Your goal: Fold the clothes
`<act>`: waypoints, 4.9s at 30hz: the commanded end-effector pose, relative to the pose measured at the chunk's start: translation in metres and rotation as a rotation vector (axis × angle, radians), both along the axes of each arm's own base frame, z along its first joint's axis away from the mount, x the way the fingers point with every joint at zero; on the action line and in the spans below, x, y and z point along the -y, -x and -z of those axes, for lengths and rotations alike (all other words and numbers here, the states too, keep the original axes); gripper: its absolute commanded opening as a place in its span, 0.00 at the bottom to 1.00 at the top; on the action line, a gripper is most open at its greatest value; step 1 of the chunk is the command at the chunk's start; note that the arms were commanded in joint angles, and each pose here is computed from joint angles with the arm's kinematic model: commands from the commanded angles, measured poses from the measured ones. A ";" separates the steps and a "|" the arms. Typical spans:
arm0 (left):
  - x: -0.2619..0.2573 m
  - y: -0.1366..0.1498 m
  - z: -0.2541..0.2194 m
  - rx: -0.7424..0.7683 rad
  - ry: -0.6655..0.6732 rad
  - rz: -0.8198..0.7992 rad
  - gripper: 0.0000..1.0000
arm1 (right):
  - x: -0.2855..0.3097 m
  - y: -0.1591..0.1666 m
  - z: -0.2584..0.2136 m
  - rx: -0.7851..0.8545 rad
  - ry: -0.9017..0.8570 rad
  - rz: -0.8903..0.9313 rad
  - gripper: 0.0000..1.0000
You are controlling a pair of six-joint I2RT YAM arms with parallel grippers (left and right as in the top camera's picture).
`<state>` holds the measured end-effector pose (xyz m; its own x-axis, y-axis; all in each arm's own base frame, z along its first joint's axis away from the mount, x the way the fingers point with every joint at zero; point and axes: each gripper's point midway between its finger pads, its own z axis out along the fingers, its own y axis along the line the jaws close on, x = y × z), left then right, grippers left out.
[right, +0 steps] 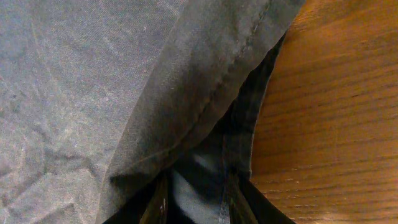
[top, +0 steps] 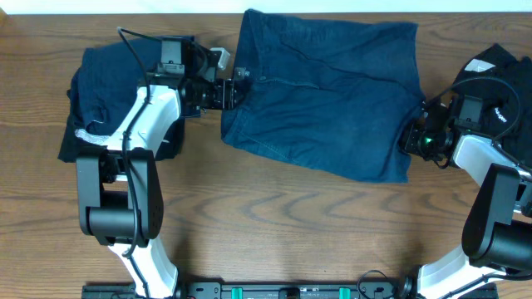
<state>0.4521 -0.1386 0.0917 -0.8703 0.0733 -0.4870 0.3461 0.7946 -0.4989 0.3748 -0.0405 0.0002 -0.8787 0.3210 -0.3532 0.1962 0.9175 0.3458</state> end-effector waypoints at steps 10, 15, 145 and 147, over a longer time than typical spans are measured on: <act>0.015 0.005 0.024 -0.043 0.014 0.064 0.57 | 0.011 0.021 0.027 -0.103 0.074 0.028 0.33; 0.021 0.010 0.041 -0.084 0.012 0.075 0.53 | 0.011 0.021 0.027 -0.103 0.074 0.028 0.33; -0.052 0.049 0.014 -0.249 -0.251 -0.247 0.66 | 0.041 0.033 0.003 -0.284 0.272 0.094 0.15; -0.052 0.049 0.014 -0.249 -0.251 -0.247 0.66 | 0.052 0.027 0.001 -0.246 0.264 0.099 0.16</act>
<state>0.4053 -0.0896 0.0831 -0.9611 -0.0525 -0.2712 0.0409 0.9438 -0.3280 0.3474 -0.0765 -0.0007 -0.9207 0.3362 -0.1981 0.3362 0.9412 0.0347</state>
